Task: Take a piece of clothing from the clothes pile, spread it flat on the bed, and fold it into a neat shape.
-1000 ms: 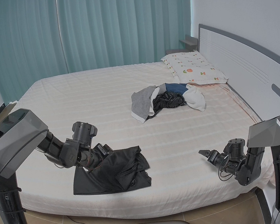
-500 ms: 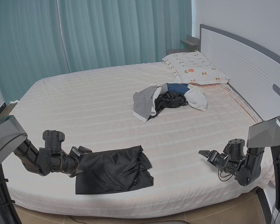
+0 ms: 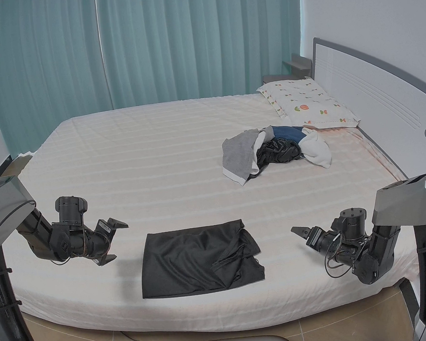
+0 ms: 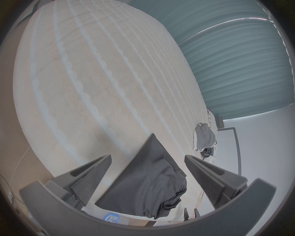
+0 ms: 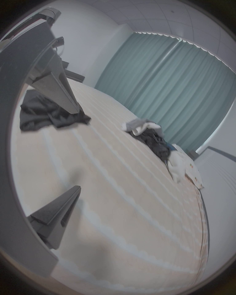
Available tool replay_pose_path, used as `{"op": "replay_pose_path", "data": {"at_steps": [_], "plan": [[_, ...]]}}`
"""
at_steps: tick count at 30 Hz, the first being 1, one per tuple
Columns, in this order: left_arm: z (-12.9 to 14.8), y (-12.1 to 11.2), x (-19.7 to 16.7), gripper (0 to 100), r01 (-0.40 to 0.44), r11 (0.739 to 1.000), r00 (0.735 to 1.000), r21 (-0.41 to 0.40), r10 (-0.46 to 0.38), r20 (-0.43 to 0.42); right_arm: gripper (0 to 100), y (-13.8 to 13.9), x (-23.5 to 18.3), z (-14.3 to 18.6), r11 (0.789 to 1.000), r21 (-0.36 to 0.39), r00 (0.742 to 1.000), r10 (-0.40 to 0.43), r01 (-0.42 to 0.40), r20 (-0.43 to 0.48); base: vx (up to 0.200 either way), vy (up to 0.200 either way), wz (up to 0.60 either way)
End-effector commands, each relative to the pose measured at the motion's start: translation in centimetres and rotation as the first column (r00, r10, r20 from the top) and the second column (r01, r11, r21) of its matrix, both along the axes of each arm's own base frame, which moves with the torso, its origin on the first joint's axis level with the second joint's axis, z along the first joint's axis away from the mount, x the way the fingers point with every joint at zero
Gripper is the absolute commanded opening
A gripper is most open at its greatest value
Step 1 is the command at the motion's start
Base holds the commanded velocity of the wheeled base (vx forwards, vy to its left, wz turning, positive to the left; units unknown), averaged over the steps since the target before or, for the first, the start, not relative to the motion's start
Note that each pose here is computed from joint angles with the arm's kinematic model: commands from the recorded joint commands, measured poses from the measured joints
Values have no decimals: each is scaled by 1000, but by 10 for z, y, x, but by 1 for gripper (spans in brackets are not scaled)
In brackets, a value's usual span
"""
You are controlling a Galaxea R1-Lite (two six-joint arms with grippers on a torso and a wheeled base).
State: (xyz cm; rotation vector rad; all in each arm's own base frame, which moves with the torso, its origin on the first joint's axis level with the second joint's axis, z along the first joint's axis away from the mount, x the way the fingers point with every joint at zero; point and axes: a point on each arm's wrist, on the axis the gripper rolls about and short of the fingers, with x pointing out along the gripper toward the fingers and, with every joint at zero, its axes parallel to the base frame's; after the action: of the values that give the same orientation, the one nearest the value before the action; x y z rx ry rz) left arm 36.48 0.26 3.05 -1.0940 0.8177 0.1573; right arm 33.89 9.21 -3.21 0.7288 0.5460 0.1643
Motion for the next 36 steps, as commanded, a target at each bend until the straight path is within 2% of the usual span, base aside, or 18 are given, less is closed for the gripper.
{"op": "replay_pose_path", "data": {"at_steps": [1, 2, 6, 11, 14, 20, 24, 26, 27, 29, 30, 31, 34, 36], "plan": [[-6, 0, 2, 100, -3, 1000, 1000, -1, 3, -12, 100, 22, -11, 20, 998, 6, 997, 70, -70, 27, 0, 200, 0], [-6, 1, 2, 100, -3, 1000, 1000, -1, 3, -12, 100, 31, -16, 21, 995, 2, 995, 96, -96, 23, 0, 200, 0], [-6, -1, 2, 100, -5, 1000, 1000, 5, 5, -14, 100, 44, -21, 19, 994, -22, 994, 108, -108, 18, 0, 200, 0], [-7, -1, 3, 100, -5, 1000, 1000, 8, 5, -14, 100, 63, -27, 12, 986, -114, 993, 116, -119, -31, 0, 200, 0], [-7, -1, 3, 100, -5, 1000, 1000, 8, 5, -14, 100, 66, -29, 11, 984, -141, 993, 110, -113, -30, 0, 200, 0], [-10, -3, 4, 100, -1, 1000, 1000, 10, 2, -19, 100, 76, -35, 7, 970, -192, 988, 142, -152, -66, 0, 200, 0], [-10, -3, 3, 100, -3, 1000, 1000, 11, 3, -21, 100, 81, -31, 2, 944, -311, 992, 88, -111, -85, 0, 50, 0], [-10, -3, 3, 100, -2, 1000, 1000, 12, 2, -21, 100, 80, -30, 0, 938, -332, 993, 72, -98, -89, 0, 0, 0], [-10, -2, 3, 100, -3, 1000, 1000, 13, 3, -21, 100, 79, -31, -1, 923, -374, 995, 59, -86, -84, 0, 0, 0], [-10, -2, 3, 100, -3, 1000, 1000, 13, 3, -21, 100, 79, -31, -1, 923, -374, 995, 59, -86, -84, 0, 0, 0], [-10, -2, 3, 100, -3, 1000, 1000, 13, 3, -21, 100, 77, -30, -1, 896, -438, 997, 42, -66, -64, 0, 0, 0], [-10, -2, 3, 100, -3, 1000, 1000, 13, 3, -19, 100, 76, -30, -2, 882, -469, 998, 31, -56, -60, 0, 0, 0], [-10, -2, 3, 100, -3, 1000, 1000, 13, 3, -19, 100, 75, -31, -15, 860, -506, 996, 21, -60, -83, 0, 0, 0], [-10, -2, 3, 100, -3, 1000, 1000, 13, 3, -21, 100, 71, -31, -17, 853, -518, 996, 13, -60, -93, 0, 0, 0]]}}
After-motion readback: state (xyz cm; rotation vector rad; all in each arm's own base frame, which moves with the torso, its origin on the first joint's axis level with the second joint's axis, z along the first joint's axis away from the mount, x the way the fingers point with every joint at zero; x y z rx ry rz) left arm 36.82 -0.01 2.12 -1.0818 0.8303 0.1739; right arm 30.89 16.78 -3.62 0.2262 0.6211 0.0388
